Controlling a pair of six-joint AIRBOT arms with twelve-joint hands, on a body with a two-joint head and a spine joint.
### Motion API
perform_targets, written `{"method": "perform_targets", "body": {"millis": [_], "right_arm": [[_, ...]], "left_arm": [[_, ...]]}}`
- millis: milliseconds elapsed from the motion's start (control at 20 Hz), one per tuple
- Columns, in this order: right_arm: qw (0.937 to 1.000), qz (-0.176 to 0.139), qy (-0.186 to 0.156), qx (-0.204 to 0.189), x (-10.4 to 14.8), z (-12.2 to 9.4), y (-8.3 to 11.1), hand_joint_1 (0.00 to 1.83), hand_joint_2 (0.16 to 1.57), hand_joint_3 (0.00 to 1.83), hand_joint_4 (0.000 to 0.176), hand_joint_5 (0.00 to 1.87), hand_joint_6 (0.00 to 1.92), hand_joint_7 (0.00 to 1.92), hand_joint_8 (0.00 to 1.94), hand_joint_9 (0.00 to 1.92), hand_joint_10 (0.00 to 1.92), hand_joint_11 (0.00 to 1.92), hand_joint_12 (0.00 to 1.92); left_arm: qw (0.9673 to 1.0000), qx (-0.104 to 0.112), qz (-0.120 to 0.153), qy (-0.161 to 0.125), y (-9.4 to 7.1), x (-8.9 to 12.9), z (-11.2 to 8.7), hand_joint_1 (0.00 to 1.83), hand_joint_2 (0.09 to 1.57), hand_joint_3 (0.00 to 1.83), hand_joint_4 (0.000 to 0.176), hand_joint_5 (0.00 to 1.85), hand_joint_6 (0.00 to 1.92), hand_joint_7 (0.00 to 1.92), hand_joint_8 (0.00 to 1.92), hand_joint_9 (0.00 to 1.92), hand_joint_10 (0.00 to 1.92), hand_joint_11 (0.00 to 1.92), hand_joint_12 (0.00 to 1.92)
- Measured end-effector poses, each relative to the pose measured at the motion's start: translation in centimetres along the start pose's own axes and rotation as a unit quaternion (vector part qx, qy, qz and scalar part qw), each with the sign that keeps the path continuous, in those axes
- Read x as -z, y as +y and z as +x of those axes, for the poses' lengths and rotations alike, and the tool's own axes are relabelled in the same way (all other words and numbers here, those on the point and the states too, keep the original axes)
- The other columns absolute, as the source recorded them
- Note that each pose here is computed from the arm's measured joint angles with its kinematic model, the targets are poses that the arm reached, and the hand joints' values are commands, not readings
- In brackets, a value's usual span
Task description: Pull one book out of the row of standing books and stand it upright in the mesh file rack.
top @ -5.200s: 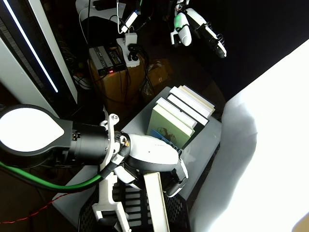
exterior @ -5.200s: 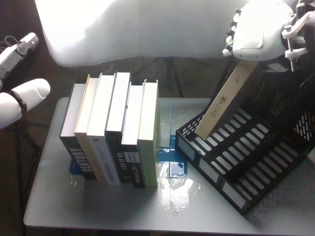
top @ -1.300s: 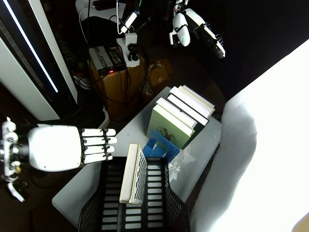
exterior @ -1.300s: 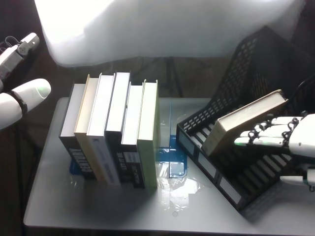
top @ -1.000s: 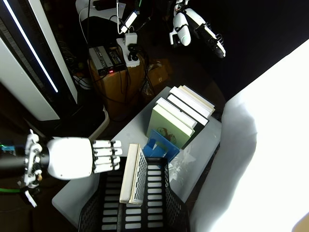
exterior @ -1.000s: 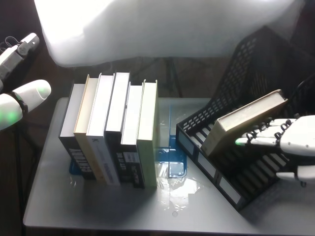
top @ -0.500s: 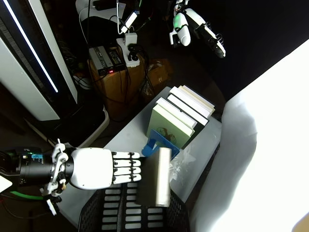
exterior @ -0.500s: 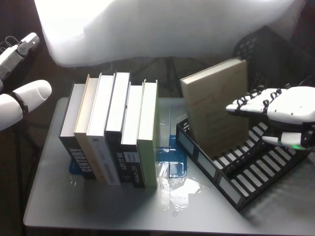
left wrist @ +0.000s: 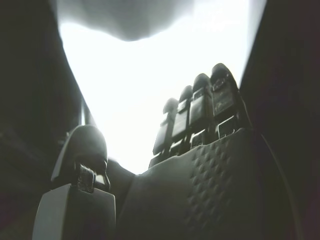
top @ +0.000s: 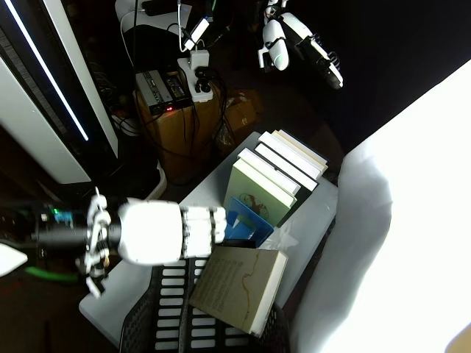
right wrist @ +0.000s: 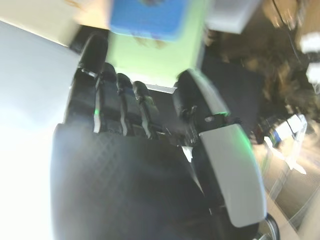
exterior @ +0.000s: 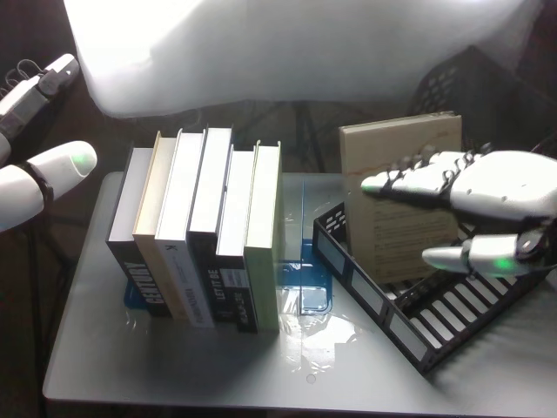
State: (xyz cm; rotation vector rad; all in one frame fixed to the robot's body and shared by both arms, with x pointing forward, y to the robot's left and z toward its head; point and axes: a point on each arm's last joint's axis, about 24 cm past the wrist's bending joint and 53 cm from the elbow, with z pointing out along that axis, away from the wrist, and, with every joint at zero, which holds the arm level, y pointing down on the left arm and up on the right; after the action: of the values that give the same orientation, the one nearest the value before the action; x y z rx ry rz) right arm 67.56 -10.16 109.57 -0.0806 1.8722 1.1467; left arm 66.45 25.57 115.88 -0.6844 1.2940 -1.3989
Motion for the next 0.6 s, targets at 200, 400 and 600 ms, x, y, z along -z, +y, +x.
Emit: {"method": "perform_targets", "body": {"millis": [200, 400, 600], "right_arm": [[0.9990, -0.028, -0.032, -0.012, 1.6, -2.9, 2.9, 0.49, 1.44, 0.00, 0.000, 0.00, 0.00, 0.00, 0.00, 0.00, 0.00, 0.00, 0.00], [0.9960, -0.072, -0.050, -0.014, 2.0, -4.3, 6.5, 0.31, 1.38, 0.00, 0.022, 0.00, 0.00, 0.00, 0.00, 0.00, 0.00, 0.00, 0.00], [0.9936, -0.089, -0.068, -0.018, 3.1, -5.8, 8.1, 0.23, 1.32, 0.00, 0.043, 0.00, 0.00, 0.00, 0.00, 0.00, 0.00, 0.00, 0.00]], "left_arm": [[0.9994, -0.006, 0.009, 0.033, -0.7, -0.6, 1.7, 0.23, 1.34, 0.00, 0.071, 0.00, 0.00, 0.00, 0.00, 0.00, 0.00, 0.00, 0.00], [0.9978, -0.014, 0.011, 0.064, -1.0, -1.0, 3.3, 0.21, 1.35, 0.00, 0.043, 0.00, 0.00, 0.00, 0.00, 0.00, 0.00, 0.00, 0.00], [0.9935, -0.029, 0.025, 0.107, -1.9, -2.0, 5.5, 0.19, 1.34, 0.00, 0.085, 0.00, 0.00, 0.00, 0.00, 0.00, 0.00, 0.00, 0.00]]}}
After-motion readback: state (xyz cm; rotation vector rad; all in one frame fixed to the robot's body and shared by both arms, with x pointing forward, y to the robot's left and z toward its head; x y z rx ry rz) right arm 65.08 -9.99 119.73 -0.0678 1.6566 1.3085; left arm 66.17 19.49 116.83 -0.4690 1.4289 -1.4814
